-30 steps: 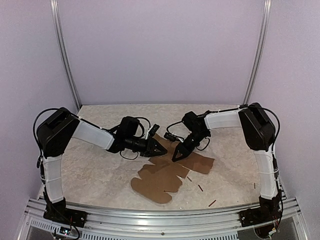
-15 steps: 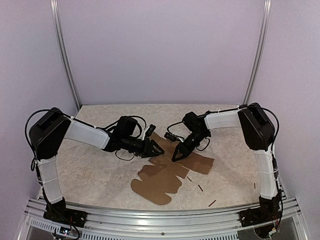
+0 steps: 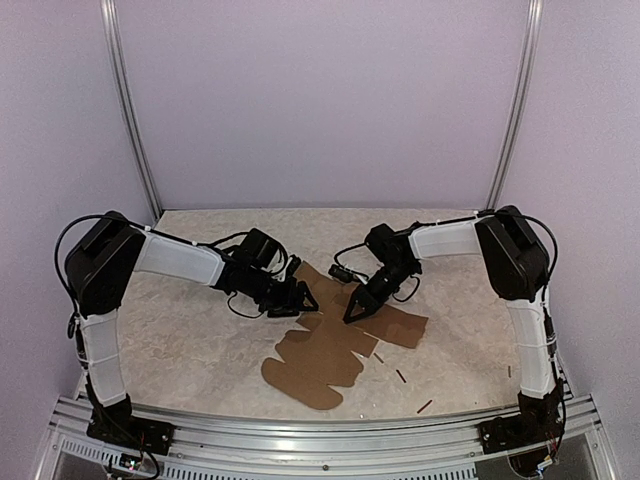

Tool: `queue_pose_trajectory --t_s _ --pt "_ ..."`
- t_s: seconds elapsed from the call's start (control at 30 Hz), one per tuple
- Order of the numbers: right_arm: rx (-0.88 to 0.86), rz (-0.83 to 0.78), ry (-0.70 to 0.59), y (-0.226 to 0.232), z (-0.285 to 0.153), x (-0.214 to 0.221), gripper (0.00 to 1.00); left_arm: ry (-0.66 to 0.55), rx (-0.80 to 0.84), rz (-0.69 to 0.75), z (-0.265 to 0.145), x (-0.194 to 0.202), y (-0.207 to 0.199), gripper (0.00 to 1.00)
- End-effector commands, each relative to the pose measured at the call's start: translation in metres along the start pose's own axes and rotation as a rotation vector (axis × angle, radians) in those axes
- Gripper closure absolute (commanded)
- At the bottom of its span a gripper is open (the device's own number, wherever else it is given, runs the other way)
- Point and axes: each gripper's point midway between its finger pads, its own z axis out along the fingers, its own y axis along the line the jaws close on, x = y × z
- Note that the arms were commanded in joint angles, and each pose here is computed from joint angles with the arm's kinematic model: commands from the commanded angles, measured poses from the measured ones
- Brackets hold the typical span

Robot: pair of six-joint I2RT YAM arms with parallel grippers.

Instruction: Fold the paper box

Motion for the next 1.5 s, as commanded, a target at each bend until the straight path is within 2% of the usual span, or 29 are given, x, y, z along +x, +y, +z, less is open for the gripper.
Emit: queue_pose_trajectory --t_s 0.0,0.17,0.47,0.73,0.93,1.07,1.47 --pt "0.073 0.065 0.097 -0.028 0.019 0.031 0.94 0.118 0.001 -0.031 0.017 0.03 0.003 0.36" --pt "0.083 0.062 0.097 -0.03 0.019 0.03 0.94 0.149 0.061 -0.035 0.02 0.035 -0.011 0.4" --pt "0.087 0.065 0.098 -0.031 0.02 0.031 0.95 0.044 0.158 0.064 -0.005 0.011 -0.05 0.44" --pt "0.1 0.062 0.1 -0.033 0.019 0.028 0.95 0.092 0.262 0.08 -0.001 0.02 -0.067 0.47" --pt "0.094 0.07 0.102 -0.034 0.019 0.029 0.95 0.086 0.319 0.114 -0.001 0.018 -0.081 0.51" --pt "0.085 0.079 0.096 -0.034 0.018 0.029 0.95 0.113 0.335 0.124 0.003 0.026 -0.084 0.55" --pt "0.078 0.09 0.101 -0.036 0.021 0.032 0.95 0.208 0.283 0.139 0.032 0.059 -0.06 0.57"
